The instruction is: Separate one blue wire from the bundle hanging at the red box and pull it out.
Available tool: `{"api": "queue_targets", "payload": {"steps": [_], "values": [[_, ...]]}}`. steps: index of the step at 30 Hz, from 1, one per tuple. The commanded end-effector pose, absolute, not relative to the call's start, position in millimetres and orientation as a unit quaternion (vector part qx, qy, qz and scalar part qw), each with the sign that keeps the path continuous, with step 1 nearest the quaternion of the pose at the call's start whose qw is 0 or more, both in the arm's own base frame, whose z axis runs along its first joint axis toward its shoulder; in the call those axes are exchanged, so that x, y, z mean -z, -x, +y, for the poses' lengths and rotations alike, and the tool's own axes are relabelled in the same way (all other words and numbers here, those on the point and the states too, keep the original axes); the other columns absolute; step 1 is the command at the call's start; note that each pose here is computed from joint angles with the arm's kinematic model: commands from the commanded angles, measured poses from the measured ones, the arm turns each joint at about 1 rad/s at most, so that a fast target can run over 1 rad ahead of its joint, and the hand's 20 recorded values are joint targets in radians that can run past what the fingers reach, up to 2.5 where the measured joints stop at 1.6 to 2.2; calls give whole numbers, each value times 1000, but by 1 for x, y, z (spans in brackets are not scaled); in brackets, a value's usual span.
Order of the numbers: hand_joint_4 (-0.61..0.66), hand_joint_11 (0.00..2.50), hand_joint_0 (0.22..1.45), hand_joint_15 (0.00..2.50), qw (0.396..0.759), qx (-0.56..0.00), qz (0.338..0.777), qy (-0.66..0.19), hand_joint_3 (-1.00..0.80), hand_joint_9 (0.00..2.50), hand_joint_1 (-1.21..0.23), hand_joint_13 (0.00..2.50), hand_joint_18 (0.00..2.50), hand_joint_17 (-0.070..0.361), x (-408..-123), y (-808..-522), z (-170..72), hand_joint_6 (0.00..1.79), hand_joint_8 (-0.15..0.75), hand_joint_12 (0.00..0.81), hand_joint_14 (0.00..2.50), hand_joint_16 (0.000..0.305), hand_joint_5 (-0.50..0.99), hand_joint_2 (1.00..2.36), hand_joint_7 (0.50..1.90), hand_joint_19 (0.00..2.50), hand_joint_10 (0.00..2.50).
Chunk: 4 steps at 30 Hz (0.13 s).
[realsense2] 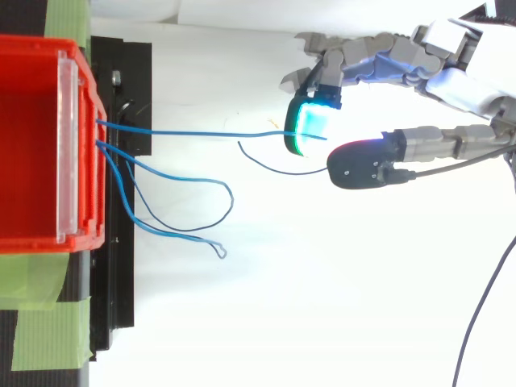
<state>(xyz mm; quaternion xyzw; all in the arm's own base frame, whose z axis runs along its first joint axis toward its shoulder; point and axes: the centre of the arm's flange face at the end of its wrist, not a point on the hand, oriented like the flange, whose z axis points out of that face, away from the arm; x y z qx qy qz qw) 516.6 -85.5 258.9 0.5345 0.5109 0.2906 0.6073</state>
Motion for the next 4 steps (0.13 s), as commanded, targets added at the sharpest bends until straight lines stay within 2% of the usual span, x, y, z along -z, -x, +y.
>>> {"api": "queue_targets", "payload": {"steps": [1, 4], "values": [[-62, 237, 599, 124, 607, -291, 511, -535, -12, 328, -767, 0, 0, 112, -259, -517, -85, 804, 218, 324, 4, 50, -147, 1028, 1107, 177, 6], [-59, 244, 600, 123, 607, -291, 511, -535, -16, 326, -767, 0, 0, 112, -259, -517, -85, 805, 219, 324, 4, 50, -147, 1026, 1105, 178, 6]]}}
